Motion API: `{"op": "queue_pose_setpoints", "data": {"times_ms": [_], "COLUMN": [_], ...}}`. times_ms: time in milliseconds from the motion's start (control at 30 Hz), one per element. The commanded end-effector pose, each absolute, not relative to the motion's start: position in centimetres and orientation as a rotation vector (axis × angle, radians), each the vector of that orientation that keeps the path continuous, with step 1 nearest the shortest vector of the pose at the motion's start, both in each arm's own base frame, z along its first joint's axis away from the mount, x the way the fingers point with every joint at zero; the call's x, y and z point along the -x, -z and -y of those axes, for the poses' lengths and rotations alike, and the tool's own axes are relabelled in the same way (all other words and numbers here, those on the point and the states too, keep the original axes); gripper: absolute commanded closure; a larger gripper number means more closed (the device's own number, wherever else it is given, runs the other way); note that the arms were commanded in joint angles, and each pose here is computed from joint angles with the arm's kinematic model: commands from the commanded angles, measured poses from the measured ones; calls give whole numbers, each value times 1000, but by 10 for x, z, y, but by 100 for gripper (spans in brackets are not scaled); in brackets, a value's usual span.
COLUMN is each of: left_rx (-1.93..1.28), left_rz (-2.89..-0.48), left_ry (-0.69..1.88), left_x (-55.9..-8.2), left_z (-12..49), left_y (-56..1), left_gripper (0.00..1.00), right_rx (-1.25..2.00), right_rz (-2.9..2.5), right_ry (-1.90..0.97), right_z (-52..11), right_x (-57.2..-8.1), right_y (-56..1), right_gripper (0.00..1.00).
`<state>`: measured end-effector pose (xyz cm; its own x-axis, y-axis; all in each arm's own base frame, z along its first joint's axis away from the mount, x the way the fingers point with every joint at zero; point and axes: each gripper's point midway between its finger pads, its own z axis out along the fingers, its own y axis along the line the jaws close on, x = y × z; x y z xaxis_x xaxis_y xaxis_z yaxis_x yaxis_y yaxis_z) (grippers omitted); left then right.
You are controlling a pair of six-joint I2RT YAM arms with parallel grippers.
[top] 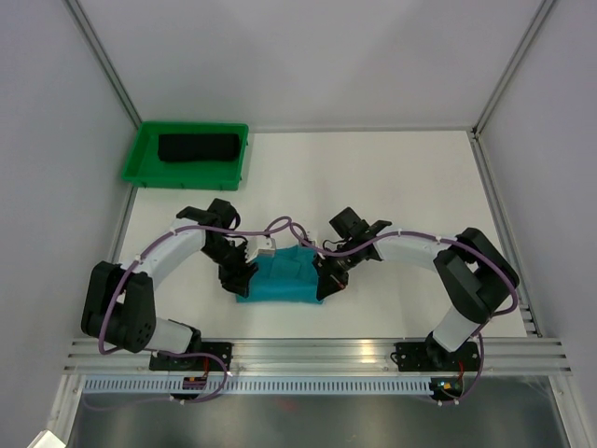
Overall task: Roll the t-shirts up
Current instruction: Roll the tshirt
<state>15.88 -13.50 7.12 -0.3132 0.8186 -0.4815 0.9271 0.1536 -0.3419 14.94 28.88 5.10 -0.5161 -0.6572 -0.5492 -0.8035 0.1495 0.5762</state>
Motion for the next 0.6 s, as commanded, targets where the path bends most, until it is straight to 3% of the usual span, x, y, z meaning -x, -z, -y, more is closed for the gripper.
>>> {"op": "queue_pose_setpoints", "data": {"times_ms": [0,200,333,567], "left_rx": [-1674,-1705,-1694,-1667], "left_rz": [-2252,-2263,-2297,-2294], "left_ry": [876,851,827,824], "left_x": [-165,-163,-164,-157], "left_z": [139,134,130,129], "left_y": [-67,-68,-70,-76], "left_gripper": [50,74,97,98], "right_rx": [1456,1457,1453,1483], "right_rz": [-2170,-2190,-2192,-2244], "right_ry": [-1358,-1333,-1361,-1333], "right_z": [-301,-297,-301,-297], "right_x": [-157,-156,-157,-159], "right_y": [-67,-61,-60,-51], "right_gripper": [100,100,100,100]}}
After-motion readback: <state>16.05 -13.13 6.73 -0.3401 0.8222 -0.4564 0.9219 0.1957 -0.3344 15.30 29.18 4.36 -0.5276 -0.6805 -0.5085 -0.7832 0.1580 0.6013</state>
